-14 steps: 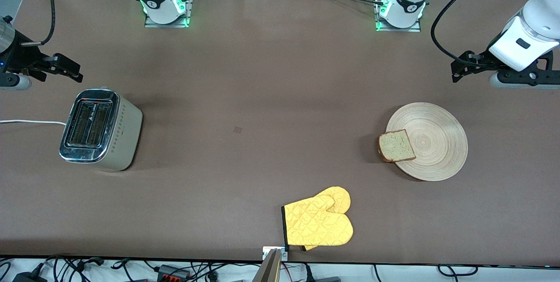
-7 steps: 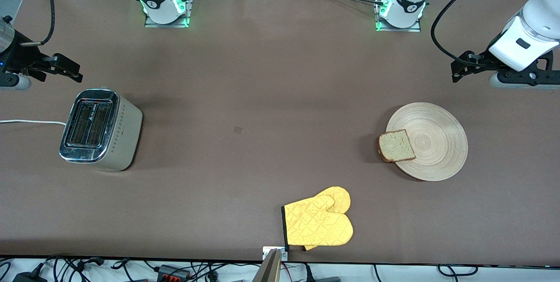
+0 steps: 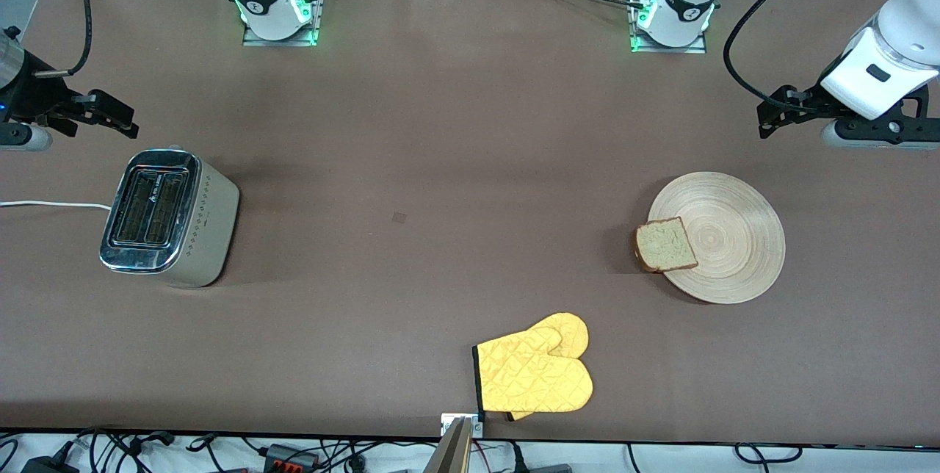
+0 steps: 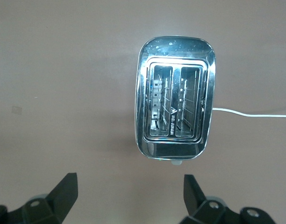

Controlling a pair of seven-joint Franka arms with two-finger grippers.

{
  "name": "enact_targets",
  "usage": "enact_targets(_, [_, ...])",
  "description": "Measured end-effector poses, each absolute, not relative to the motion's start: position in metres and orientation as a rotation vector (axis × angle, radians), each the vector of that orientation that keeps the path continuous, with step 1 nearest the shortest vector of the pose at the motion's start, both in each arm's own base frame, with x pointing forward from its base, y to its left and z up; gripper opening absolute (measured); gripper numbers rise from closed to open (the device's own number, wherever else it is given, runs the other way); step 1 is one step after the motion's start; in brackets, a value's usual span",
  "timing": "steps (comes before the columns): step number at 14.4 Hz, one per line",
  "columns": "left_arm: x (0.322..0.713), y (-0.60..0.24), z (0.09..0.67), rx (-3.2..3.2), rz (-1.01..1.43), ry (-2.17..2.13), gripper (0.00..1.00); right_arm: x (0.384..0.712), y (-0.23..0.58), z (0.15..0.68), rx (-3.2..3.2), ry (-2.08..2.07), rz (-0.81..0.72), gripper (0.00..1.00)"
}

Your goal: Move plate and put bread in toaster

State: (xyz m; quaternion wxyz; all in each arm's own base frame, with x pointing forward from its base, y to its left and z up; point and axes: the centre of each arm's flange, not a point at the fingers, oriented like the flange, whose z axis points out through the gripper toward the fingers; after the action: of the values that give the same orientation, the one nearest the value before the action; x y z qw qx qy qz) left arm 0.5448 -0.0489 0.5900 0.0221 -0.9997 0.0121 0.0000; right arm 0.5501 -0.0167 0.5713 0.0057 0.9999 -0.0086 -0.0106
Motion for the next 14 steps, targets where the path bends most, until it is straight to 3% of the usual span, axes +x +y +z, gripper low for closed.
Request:
enact_targets(6, [0.559,-0.01,0.56,-3.097,0.094,-0.068,1.0,0.55,-0.018,0.571,3.13,-0.03,-0.033,1.0])
enact_targets(10, [0.565,0.01,0.513,-3.081,0.342,-0.117,1.0,0.55,-0.019,0.572,3.13,-0.032,-0.031,1.0])
enact_targets(14, [0.59,0.043,0.482,-3.087,0.417,-0.189,1.0,0.551,-0.019,0.569,3.13,-0.032,-0.039,1.0])
